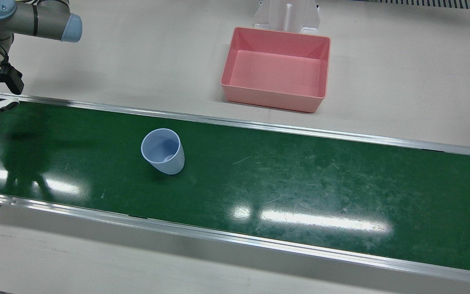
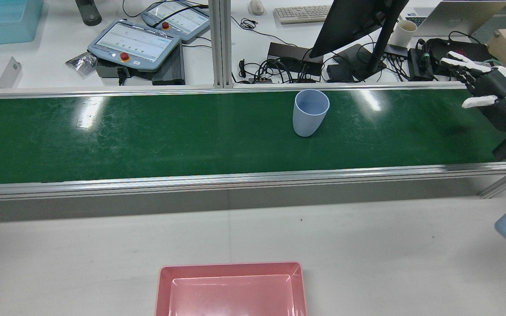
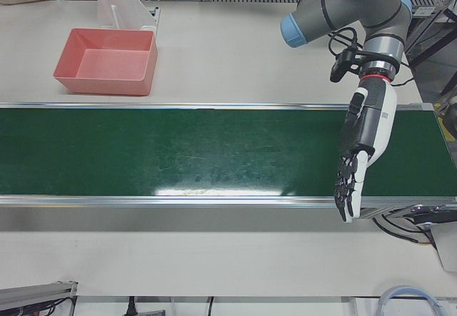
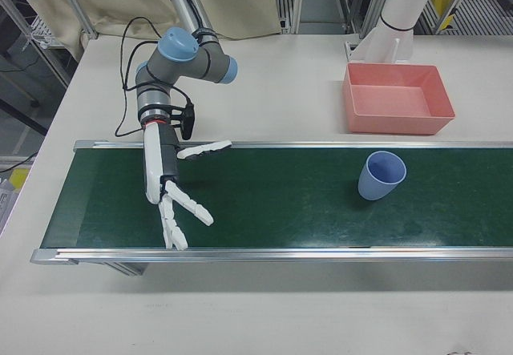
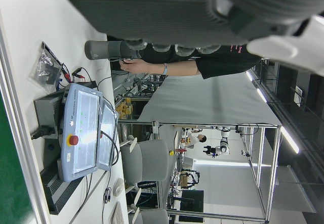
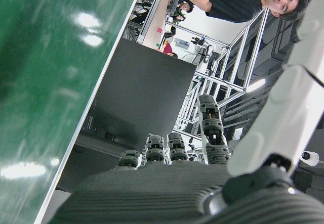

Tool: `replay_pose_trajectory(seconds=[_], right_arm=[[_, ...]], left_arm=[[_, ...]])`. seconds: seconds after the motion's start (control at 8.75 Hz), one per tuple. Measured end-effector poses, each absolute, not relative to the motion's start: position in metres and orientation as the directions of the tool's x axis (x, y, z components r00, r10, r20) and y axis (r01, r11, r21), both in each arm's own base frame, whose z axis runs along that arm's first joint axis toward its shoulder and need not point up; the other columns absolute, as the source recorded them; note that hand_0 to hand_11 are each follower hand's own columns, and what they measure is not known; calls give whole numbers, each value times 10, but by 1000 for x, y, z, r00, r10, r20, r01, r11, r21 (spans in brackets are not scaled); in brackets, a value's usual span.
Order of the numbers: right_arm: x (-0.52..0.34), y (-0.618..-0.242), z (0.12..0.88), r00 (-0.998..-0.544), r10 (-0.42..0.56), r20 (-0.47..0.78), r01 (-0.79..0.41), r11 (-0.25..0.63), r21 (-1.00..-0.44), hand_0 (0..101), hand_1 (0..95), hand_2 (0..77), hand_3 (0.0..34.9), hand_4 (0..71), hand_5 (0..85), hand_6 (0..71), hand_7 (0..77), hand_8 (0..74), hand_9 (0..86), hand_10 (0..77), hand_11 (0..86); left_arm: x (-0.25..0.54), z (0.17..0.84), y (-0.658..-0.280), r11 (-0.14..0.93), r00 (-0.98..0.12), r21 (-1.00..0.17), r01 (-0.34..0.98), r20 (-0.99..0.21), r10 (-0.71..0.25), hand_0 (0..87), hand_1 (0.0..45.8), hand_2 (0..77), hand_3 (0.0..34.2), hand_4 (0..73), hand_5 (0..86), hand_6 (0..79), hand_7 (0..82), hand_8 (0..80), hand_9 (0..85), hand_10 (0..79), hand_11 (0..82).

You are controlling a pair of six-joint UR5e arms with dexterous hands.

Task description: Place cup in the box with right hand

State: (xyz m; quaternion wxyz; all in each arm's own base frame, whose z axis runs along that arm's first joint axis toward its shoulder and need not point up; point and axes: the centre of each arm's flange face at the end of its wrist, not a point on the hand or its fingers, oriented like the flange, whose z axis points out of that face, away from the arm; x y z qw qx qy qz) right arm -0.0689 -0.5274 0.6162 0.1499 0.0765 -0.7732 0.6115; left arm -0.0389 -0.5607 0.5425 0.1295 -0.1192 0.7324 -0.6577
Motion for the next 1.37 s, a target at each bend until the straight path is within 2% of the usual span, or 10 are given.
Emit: replay_pose_trajectory(seconds=[0.11, 0.23, 0.34, 0.46, 0.57, 0.69, 0.8, 0.91, 1.03, 1.37], right_arm=[[-74, -527, 613, -943, 72, 324, -298, 246, -922, 446, 76, 71, 8, 109, 38, 33, 158, 54, 114, 27, 54], [-77, -526, 612, -943, 76, 324, -296, 249, -922, 444, 76, 87, 5, 115, 38, 38, 158, 54, 114, 27, 49], [-79, -526, 611, -943, 80, 323, -295, 252, -922, 444, 76, 87, 5, 115, 38, 38, 158, 54, 114, 27, 49], [-84, -525, 610, -942, 88, 323, -292, 256, -921, 452, 76, 33, 4, 120, 38, 38, 169, 11, 114, 27, 49], [-90, -525, 609, -941, 97, 324, -290, 260, -921, 452, 76, 33, 4, 120, 38, 38, 169, 11, 114, 27, 49], [-95, -524, 608, -940, 105, 325, -289, 264, -920, 452, 22, 27, 8, 136, 38, 33, 169, 44, 114, 27, 49], [-99, -524, 608, -939, 111, 326, -288, 267, -920, 412, 125, 27, 0, 125, 38, 33, 169, 44, 114, 27, 49], [-103, -524, 607, -938, 117, 326, -286, 270, -919, 443, 65, 114, 1, 125, 38, 33, 169, 44, 114, 27, 49], [-107, -524, 606, -937, 122, 326, -284, 273, -919, 445, 16, 44, 0, 125, 38, 33, 169, 44, 109, 27, 49], [-118, -524, 602, -936, 137, 325, -277, 285, -918, 452, 82, 22, 0, 136, 38, 49, 185, 44, 114, 27, 49]], left_arm=[[-39, 542, -561, 107, -938, -994, -5, -33, -345, 0, 5, 16, 0, 11, 0, 5, 5, 0, 0, 0, 0], [-39, 542, -561, 107, -938, -994, -4, -33, -345, 0, 5, 16, 0, 11, 0, 5, 5, 0, 0, 0, 0], [-39, 542, -561, 107, -938, -994, -4, -33, -345, 0, 5, 16, 0, 11, 0, 5, 5, 0, 0, 0, 0], [-39, 543, -561, 107, -938, -994, -4, -34, -345, 0, 5, 16, 0, 11, 0, 5, 5, 0, 0, 0, 0], [-39, 543, -561, 106, -938, -994, -4, -33, -345, 0, 5, 16, 0, 11, 0, 5, 5, 0, 0, 0, 0], [-39, 543, -561, 106, -938, -994, -4, -33, -345, 0, 5, 16, 0, 11, 0, 5, 5, 0, 0, 0, 0], [-39, 543, -561, 106, -938, -994, -5, -32, -345, 0, 5, 16, 0, 11, 0, 5, 5, 0, 0, 0, 0], [-39, 543, -561, 106, -938, -994, -5, -32, -345, 0, 5, 16, 0, 11, 5, 5, 5, 0, 0, 0, 0], [-39, 542, -561, 106, -938, -994, -5, -32, -345, 0, 5, 16, 0, 11, 5, 5, 5, 0, 0, 0, 0], [-39, 542, -561, 107, -938, -994, -4, -33, -345, 0, 5, 16, 0, 11, 5, 5, 5, 0, 0, 0, 0]])
